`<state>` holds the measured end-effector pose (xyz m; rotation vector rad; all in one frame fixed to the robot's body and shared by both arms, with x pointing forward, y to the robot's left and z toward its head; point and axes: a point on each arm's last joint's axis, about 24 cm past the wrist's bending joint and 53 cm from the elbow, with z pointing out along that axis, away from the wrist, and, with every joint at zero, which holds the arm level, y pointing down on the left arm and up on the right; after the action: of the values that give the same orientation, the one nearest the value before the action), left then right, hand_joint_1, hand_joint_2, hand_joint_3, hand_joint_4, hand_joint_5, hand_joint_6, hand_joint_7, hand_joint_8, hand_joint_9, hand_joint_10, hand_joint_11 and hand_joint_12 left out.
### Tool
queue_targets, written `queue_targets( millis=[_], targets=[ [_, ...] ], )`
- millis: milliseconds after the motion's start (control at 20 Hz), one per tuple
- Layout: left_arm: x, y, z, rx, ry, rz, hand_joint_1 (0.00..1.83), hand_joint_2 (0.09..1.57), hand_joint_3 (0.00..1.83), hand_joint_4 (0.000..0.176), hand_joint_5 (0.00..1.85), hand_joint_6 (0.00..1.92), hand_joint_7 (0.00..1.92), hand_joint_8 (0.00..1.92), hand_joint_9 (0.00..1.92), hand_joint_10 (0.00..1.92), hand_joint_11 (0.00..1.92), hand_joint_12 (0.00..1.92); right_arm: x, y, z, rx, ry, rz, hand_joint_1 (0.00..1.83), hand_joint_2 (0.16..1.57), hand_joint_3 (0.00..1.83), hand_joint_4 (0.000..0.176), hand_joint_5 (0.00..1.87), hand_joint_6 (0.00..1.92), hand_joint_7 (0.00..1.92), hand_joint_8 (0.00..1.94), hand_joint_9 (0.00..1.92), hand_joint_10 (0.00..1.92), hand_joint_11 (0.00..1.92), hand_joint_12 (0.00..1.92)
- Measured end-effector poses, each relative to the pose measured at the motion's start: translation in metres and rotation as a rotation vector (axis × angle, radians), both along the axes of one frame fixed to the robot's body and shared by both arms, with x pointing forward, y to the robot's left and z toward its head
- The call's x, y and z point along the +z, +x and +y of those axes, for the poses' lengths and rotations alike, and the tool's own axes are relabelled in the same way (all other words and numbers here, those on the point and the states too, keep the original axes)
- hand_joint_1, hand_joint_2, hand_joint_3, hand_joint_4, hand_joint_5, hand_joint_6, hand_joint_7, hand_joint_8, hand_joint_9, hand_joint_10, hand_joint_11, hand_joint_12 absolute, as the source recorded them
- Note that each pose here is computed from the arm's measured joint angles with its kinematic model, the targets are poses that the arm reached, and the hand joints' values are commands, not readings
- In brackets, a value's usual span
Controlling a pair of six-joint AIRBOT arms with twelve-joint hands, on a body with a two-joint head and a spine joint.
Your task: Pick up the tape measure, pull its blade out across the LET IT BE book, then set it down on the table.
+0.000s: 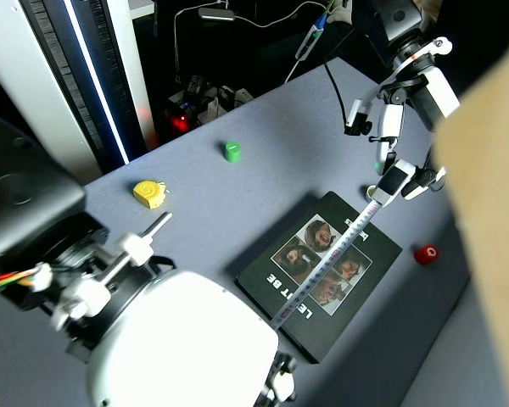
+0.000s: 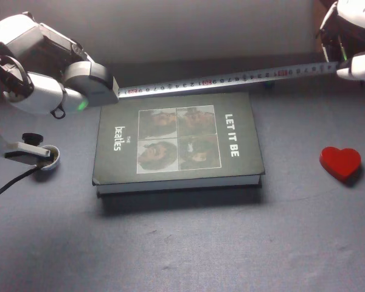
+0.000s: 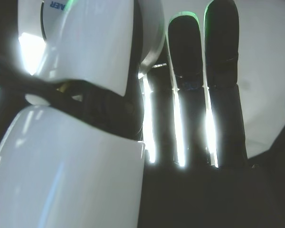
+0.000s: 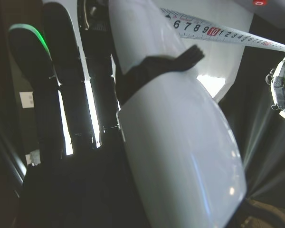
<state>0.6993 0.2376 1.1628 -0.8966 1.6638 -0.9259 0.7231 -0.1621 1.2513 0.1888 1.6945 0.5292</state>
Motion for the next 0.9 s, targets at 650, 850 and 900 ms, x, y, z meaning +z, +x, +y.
queue_targets(
  millis=[650,850,900],
  targets=[
    [0.0024,-0.0002,0.0052,0.010,0.004,-0.005,1.38,1.08,0.00,0.000,1.09,0.65,1.11,0.80,0.90,1.23,0.81,1.06,0.0057,0.0008,0.0013,0.003,0.010,-0.009,1.21,1.15,0.00,0.000,0.79,1.21,1.03,0.99,0.86,0.80,0.70,1.39],
    [0.0034,0.0003,0.0073,0.019,0.003,-0.009,1.38,1.08,0.00,0.000,1.06,0.66,1.11,0.82,0.89,1.24,0.80,1.06,0.0050,0.0007,0.0021,0.004,0.011,-0.006,0.66,1.13,0.00,0.000,0.47,0.09,0.56,0.05,0.46,0.14,0.09,1.15],
    [0.0043,0.0006,0.0091,0.025,0.005,-0.013,1.38,1.08,0.00,0.000,1.05,0.68,1.11,0.83,0.88,1.25,0.81,1.05,0.0042,0.0008,0.0011,-0.001,0.011,-0.003,0.58,1.07,0.00,0.000,0.40,0.02,0.46,0.01,0.36,0.05,0.02,0.99]
  ],
)
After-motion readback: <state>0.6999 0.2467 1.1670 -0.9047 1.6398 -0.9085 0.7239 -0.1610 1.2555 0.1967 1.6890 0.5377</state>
